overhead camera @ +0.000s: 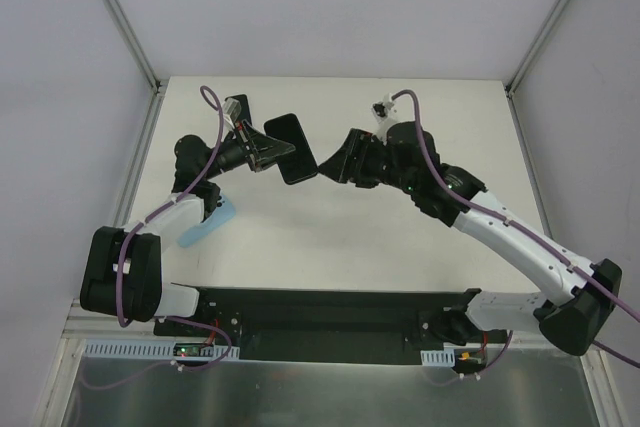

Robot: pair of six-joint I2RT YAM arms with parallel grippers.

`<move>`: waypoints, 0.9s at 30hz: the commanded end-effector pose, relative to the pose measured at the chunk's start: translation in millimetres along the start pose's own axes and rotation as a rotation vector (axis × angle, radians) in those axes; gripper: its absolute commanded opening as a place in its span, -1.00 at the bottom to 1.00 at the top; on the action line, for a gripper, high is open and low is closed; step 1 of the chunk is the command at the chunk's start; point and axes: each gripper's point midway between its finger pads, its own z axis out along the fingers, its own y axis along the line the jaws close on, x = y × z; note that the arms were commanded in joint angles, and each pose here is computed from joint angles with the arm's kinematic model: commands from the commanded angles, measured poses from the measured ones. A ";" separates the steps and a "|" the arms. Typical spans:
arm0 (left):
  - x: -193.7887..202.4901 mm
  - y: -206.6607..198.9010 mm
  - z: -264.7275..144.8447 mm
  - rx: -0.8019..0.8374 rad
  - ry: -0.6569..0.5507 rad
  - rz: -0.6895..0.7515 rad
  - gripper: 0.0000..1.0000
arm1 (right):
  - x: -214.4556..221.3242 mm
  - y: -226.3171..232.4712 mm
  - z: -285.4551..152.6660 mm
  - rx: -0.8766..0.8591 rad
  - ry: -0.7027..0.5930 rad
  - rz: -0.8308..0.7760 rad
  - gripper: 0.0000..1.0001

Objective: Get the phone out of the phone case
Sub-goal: Remove the phone case from the phone.

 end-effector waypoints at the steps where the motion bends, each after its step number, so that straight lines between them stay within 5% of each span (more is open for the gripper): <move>1: 6.1 -42.1 0.3 0.091 0.024 0.153 -1.00 | 16.1 -26.0 2.5 0.154 0.064 -0.116 0.22; 9: 8.0 -44.1 -0.9 0.081 0.027 0.160 -1.00 | 19.5 -25.0 12.1 0.146 0.083 -0.110 0.15; 14: 9.6 -44.9 -1.8 0.074 0.031 0.161 -1.00 | 16.9 15.4 19.9 -0.145 0.096 0.010 0.19; 19: 9.9 -47.4 -0.9 0.081 0.045 0.153 -1.00 | 8.9 21.9 27.8 -0.260 0.105 0.134 0.18; 22: 8.9 -49.5 -0.3 0.088 0.044 0.140 -1.00 | 11.0 23.1 34.6 -0.293 0.125 0.179 -0.04; 27: 8.4 -53.6 0.0 0.109 0.046 0.124 -1.00 | 6.4 34.7 43.0 -0.426 0.125 0.265 -0.72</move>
